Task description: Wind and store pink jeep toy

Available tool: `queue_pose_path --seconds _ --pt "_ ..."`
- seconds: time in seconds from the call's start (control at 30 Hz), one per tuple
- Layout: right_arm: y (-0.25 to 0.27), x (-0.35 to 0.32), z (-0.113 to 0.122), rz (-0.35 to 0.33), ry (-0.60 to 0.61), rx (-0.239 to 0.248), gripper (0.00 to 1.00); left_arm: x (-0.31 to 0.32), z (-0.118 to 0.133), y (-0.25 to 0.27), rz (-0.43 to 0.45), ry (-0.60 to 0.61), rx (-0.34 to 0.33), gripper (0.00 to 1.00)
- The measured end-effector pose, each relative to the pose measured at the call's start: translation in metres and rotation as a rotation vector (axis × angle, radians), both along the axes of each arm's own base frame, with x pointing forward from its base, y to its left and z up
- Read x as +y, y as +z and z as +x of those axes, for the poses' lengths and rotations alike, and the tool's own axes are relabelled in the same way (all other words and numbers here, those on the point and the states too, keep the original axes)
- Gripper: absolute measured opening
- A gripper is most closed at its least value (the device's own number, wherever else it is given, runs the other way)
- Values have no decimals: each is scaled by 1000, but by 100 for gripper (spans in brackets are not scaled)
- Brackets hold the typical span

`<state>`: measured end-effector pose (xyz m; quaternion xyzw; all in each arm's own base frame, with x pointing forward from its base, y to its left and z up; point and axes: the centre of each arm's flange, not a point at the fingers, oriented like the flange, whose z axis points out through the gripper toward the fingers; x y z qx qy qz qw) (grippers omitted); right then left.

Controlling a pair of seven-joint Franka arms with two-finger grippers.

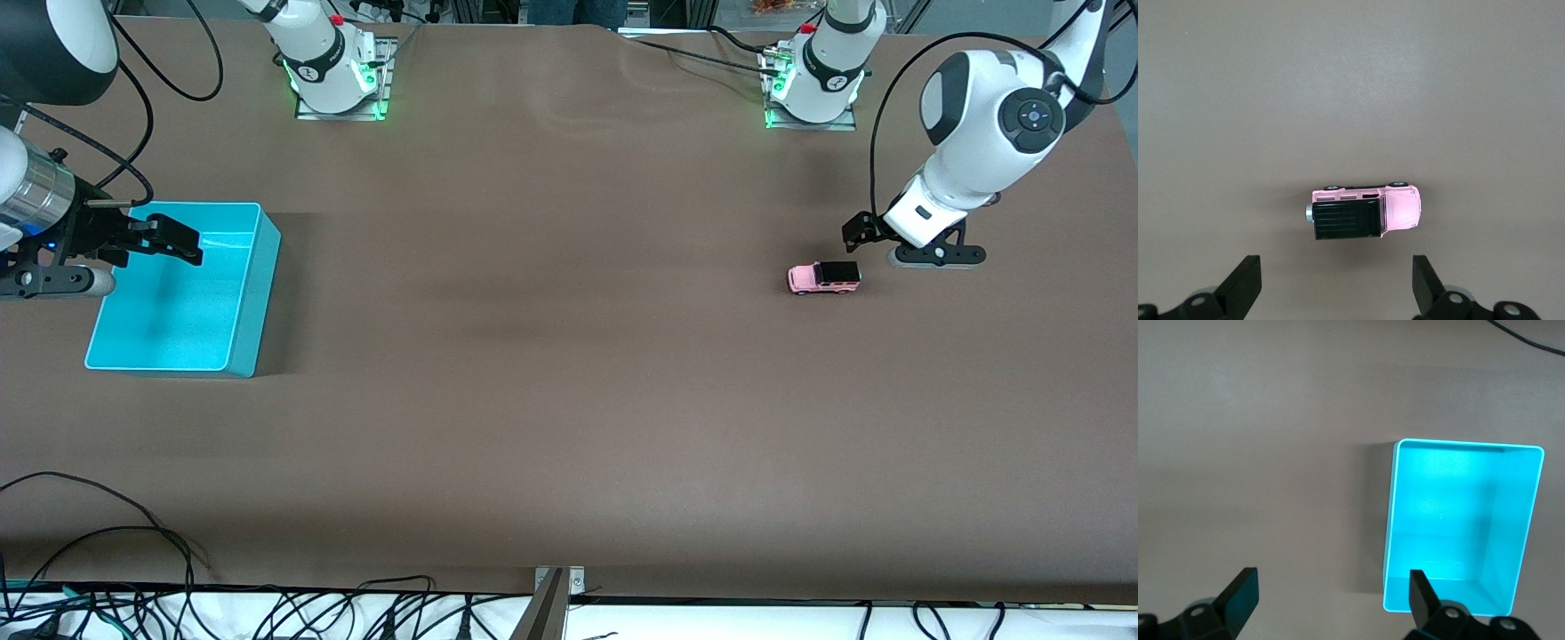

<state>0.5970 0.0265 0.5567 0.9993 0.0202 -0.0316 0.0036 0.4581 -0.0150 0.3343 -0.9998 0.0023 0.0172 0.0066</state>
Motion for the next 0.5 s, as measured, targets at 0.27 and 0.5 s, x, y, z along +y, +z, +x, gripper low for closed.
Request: queue_pose_path --seconds 0.27,0.5 --pt "0 0 0 0 0 0 100 -1 -4 -22 -5 -29 5 100" --pt "0 0 0 0 0 0 100 -1 -8 -38 -13 -148 19 100"
